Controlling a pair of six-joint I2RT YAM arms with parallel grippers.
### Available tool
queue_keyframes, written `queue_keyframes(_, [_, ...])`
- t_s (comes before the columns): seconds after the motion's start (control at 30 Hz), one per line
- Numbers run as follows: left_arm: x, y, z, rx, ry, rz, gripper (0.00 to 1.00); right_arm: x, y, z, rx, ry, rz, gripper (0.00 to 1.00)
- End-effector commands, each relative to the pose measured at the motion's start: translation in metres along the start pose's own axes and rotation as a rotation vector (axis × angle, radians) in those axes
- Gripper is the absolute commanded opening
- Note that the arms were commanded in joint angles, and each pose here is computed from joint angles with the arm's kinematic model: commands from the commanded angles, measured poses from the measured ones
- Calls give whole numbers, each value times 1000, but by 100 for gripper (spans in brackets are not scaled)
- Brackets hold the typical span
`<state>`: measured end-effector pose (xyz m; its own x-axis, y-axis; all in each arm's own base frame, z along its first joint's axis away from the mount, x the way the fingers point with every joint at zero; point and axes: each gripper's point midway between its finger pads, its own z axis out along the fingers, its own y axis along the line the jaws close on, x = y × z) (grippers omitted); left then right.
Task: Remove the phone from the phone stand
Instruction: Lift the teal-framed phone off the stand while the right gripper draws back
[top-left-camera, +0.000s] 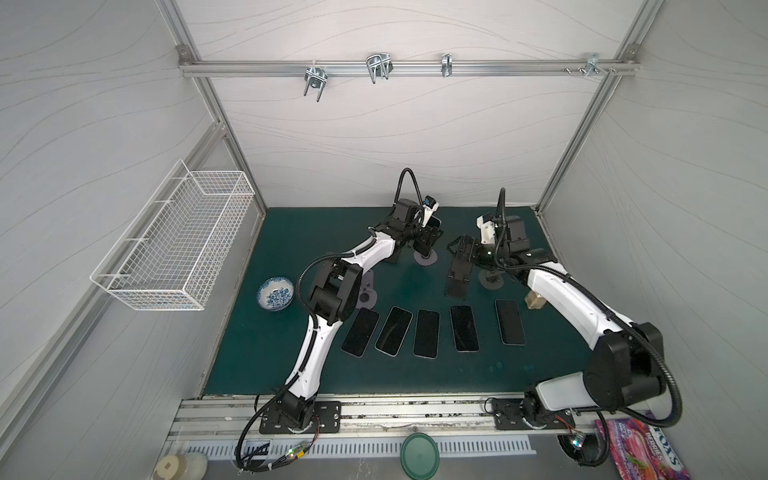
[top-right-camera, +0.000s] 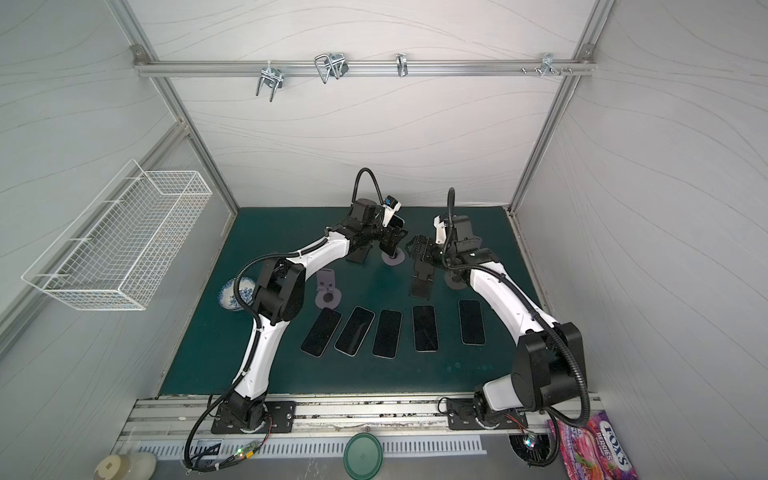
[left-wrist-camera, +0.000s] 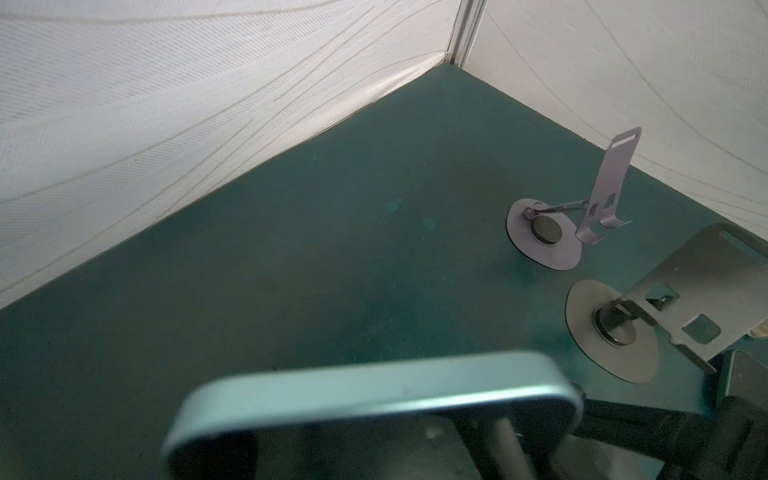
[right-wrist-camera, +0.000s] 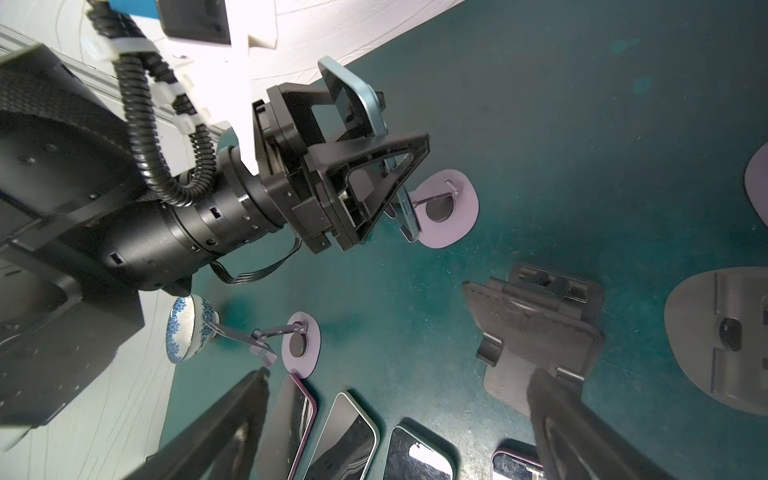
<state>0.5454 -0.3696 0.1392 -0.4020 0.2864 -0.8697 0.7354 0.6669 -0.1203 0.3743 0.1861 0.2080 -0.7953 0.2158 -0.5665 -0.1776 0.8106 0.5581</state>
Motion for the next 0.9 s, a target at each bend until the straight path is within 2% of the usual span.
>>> queue_keyframes(0.0, [-18,1,-5,7,-44,31,73,-5,3,0,-20,-9,3,98])
queue_keyframes(0.43, [-41,0,-21,-5,-83,35,64,-7,8,-3,-35,-13,10,98])
queue_keyframes(0.87, [-73,-8,-46,-6,-145,45,63,-8,16,-8,-63,-4,23,97])
